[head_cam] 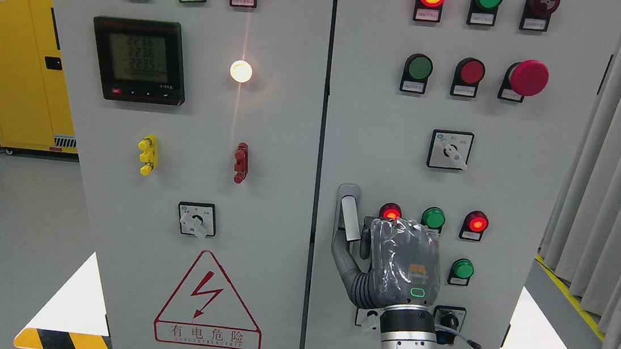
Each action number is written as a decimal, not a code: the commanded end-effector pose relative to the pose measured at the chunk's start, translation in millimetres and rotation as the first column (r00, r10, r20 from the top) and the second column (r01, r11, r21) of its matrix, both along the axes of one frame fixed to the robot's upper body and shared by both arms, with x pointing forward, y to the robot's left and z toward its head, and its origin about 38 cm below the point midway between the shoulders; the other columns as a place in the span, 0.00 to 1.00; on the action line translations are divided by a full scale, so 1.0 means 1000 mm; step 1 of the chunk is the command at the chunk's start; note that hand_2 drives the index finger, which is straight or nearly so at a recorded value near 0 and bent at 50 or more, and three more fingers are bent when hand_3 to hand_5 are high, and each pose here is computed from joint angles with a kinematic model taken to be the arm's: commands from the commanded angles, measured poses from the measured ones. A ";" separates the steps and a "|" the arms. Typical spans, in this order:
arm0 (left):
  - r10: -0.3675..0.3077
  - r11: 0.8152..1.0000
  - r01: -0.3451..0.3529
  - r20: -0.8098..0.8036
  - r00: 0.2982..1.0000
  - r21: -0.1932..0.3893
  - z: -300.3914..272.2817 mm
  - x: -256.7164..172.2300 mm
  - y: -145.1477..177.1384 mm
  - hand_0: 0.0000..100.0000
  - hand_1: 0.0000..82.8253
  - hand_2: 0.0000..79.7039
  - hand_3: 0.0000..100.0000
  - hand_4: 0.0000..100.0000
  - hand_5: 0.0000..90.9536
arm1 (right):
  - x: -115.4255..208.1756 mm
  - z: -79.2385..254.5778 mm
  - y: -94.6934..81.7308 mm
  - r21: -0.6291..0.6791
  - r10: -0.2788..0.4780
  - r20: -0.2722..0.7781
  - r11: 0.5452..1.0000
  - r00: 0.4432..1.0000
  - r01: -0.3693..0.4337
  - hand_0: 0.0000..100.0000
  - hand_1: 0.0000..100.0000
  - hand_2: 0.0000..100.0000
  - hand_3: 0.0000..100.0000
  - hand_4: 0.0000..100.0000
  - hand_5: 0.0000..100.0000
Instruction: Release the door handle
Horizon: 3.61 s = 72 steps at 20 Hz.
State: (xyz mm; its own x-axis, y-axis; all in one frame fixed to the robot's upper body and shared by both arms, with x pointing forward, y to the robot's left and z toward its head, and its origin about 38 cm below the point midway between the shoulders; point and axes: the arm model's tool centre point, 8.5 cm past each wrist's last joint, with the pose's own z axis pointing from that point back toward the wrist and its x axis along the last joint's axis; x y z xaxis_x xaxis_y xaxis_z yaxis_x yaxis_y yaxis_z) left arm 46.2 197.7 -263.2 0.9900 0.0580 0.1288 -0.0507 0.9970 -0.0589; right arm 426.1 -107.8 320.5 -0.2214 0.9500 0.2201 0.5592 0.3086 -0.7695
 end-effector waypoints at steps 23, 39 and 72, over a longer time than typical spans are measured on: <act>0.000 1.000 0.000 0.001 1.000 0.000 0.000 0.000 0.000 0.12 0.67 0.00 0.00 0.00 0.00 | -0.003 0.006 -0.005 0.016 -0.013 0.015 1.000 1.000 0.013 0.64 0.49 0.90 1.00 1.00 1.00; 0.000 1.000 0.000 0.001 1.000 0.000 0.000 0.000 0.000 0.12 0.67 0.00 0.00 0.00 0.00 | -0.004 0.005 -0.006 0.017 -0.016 0.017 1.000 1.000 0.015 0.64 0.50 0.90 1.00 1.00 1.00; 0.000 1.000 0.000 0.001 1.000 0.000 0.000 0.000 0.000 0.12 0.67 0.00 0.00 0.00 0.00 | -0.003 0.009 -0.016 0.022 -0.035 0.027 0.999 0.999 0.034 0.63 0.50 0.90 1.00 0.99 1.00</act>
State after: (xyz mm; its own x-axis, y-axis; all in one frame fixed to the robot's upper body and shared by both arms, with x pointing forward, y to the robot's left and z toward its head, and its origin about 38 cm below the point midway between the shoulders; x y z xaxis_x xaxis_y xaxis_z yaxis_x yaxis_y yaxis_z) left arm 46.2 197.7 -263.2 0.9900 0.0580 0.1288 -0.0507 0.9970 -0.0589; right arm 422.4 -122.0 328.5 -0.1986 0.9515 0.2348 0.5936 0.3074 -0.7437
